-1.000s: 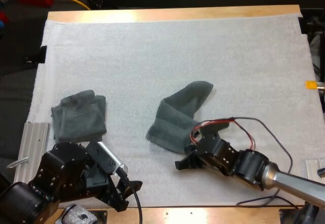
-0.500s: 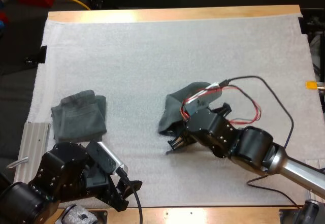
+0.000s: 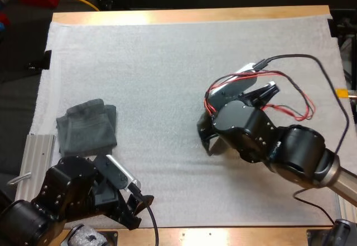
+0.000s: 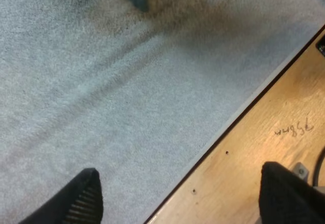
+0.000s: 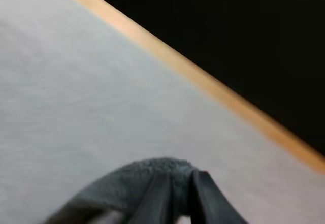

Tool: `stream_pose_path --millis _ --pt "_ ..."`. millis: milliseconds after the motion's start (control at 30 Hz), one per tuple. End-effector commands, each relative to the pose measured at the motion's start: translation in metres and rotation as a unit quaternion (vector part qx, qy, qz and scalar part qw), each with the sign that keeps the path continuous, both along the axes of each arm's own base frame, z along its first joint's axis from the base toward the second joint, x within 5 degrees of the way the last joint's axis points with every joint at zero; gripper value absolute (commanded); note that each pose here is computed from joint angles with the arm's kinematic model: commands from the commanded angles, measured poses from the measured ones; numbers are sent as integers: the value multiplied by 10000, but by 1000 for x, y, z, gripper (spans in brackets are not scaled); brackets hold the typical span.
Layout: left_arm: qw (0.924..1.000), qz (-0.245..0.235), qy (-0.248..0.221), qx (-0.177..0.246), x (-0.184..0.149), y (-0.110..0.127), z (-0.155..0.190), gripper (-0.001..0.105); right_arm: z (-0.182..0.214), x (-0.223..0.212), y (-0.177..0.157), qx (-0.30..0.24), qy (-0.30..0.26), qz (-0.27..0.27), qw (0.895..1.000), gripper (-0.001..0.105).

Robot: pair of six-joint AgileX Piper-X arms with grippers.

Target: Pick towel from pile, fold and stack

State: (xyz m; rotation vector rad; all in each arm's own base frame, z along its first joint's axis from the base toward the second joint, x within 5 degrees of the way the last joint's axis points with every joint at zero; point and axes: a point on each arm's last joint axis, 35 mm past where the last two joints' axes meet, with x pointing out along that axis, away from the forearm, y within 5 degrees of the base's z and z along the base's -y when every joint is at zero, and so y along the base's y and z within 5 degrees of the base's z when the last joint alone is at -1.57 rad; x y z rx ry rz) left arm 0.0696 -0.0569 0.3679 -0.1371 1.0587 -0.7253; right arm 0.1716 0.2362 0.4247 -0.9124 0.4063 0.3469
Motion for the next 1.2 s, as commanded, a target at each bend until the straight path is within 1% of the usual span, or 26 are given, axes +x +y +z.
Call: stream_pose_path --millis 0,33,133,233,267,367,433,500,567,600,633,667,733,833,867,933,1067,1167 --pt "10000 -10 -86 19 -2 1 2 62 9 2 -9 -318 -189 -235 9990 1" --pt "9999 -27 -104 24 -2 1 3 62 12 4 -14 -473 -213 -364 9980 1" --pt "9998 1 -158 79 -1 1 3 62 21 8 -28 -712 -204 -651 9951 1" --pt "9994 97 -250 197 -1 2 4 62 34 9 -40 -816 -272 -863 9926 1" --pt "9993 106 -284 224 -1 3 4 62 38 8 -42 -826 -311 -882 9922 1" --pt "9988 127 -372 276 -1 3 6 62 54 4 -49 -1082 -593 -995 9874 1" --pt "9985 124 -441 295 -1 4 8 62 66 2 -54 -1312 -811 -1125 9816 1" --pt "9984 112 -457 299 -1 4 9 62 73 0 -57 -1314 -844 -1076 9818 1" --pt "9984 95 -470 306 -1 4 9 62 72 -3 -56 -1247 -699 -826 9863 1" --pt "9984 90 -474 309 -1 4 9 62 69 -6 -54 -1161 -538 -664 9896 1" --pt "9983 87 -477 310 -1 4 9 62 64 -9 -52 -970 -294 -522 9935 1" --pt "9983 87 -476 310 -1 4 9 62 62 -11 -51 -832 -166 -480 9952 1" --pt "9983 78 -483 314 -1 4 9 62 47 -13 -46 -484 463 -259 9974 1" --pt "9983 78 -483 314 -1 4 9 62 22 -12 -40 -410 1072 -235 9931 1" --pt "9983 78 -483 314 -1 4 9 62 17 -11 -39 -410 1179 -218 9919 1" --pt "9983 78 -483 314 -1 4 9 62 -7 -10 -33 -421 1661 -113 9851 1" --pt "9983 83 -469 330 -1 4 8 62 -40 -7 -24 -386 2065 -74 9777 1" --pt "9983 96 -444 370 -2 4 8 62 -53 -4 -17 -81 2220 44 9750 1"
